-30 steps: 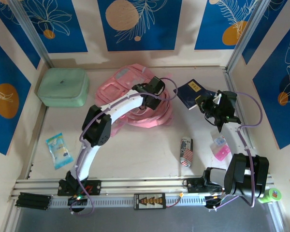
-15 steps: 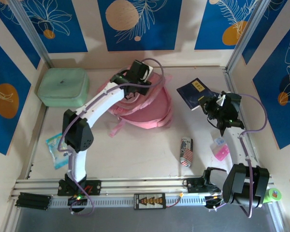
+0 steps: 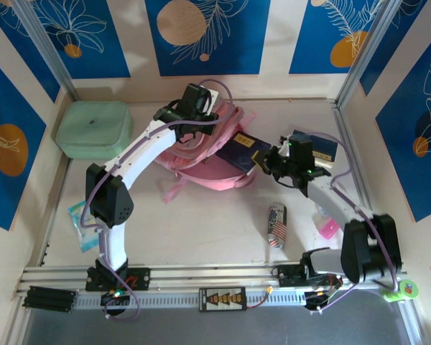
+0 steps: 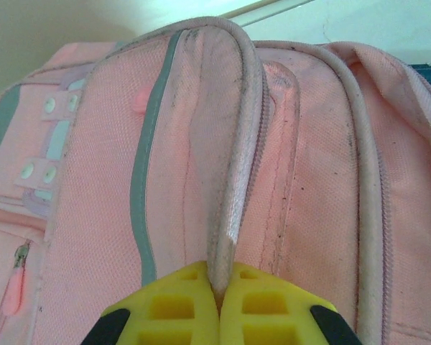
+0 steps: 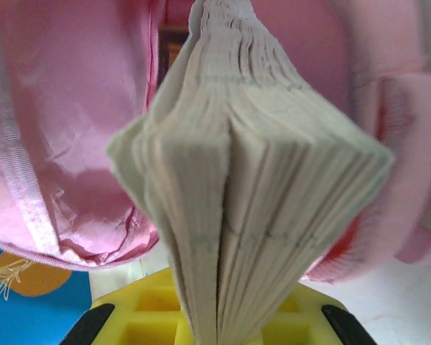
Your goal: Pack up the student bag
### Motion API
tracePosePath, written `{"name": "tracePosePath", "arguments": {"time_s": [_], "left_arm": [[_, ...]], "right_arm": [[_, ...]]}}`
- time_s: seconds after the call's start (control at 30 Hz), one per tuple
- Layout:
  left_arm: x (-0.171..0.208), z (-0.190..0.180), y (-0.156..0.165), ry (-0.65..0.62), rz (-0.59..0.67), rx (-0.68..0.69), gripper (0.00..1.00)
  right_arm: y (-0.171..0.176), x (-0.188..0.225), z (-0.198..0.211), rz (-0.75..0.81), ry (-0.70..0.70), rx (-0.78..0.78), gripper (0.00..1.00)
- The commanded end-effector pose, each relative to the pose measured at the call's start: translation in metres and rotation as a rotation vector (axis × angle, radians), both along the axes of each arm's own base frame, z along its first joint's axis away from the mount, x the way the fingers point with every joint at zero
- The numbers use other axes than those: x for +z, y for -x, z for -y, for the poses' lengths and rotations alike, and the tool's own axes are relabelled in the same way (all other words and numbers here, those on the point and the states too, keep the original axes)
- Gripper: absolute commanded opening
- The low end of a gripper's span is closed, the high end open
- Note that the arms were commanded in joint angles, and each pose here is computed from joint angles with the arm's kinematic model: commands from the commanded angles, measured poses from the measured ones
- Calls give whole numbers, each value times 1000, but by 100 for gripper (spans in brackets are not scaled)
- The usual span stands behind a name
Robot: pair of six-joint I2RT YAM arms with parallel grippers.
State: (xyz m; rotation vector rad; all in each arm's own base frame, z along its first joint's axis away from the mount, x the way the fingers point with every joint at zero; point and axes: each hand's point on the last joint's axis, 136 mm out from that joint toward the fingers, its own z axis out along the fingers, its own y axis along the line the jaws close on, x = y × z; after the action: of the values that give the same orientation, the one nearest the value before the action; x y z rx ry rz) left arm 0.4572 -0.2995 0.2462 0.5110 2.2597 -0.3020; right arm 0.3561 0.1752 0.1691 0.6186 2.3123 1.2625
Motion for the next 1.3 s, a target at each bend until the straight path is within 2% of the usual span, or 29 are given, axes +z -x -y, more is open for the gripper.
{"name": "tracePosePath", "arguments": {"time_s": [0.0, 0.1, 0.4, 0.6, 0.8, 0.93, 1.0, 1.1, 1.27], "left_arm": [[72, 1, -4, 157, 154, -6, 0], [72, -3, -4, 161, 148, -8, 0], [76, -14, -3, 189, 145, -7, 0], [78, -15, -4, 238, 126, -24, 0], [82, -13, -8, 282, 121, -38, 0], [83, -16, -10, 287, 120, -26, 0], [80, -18, -12, 290, 111, -16, 0], [74, -21, -16, 300, 92, -3, 0], [59, -28, -21, 290, 72, 19, 0]], "right_arm": [[-33, 40, -32, 112, -82, 55, 6], [-54, 31, -53, 73, -99, 80, 6], [-95, -46, -99, -135, -98, 79, 6], [-110, -59, -131, -173, -50, 101, 6], [-121, -72, -148, -240, -103, 94, 6], [-120, -73, -160, -248, -88, 122, 7], [-119, -73, -165, -256, -84, 141, 14], [-113, -68, -170, -295, -97, 204, 36], [-97, -47, -145, -300, -127, 208, 57]]}}
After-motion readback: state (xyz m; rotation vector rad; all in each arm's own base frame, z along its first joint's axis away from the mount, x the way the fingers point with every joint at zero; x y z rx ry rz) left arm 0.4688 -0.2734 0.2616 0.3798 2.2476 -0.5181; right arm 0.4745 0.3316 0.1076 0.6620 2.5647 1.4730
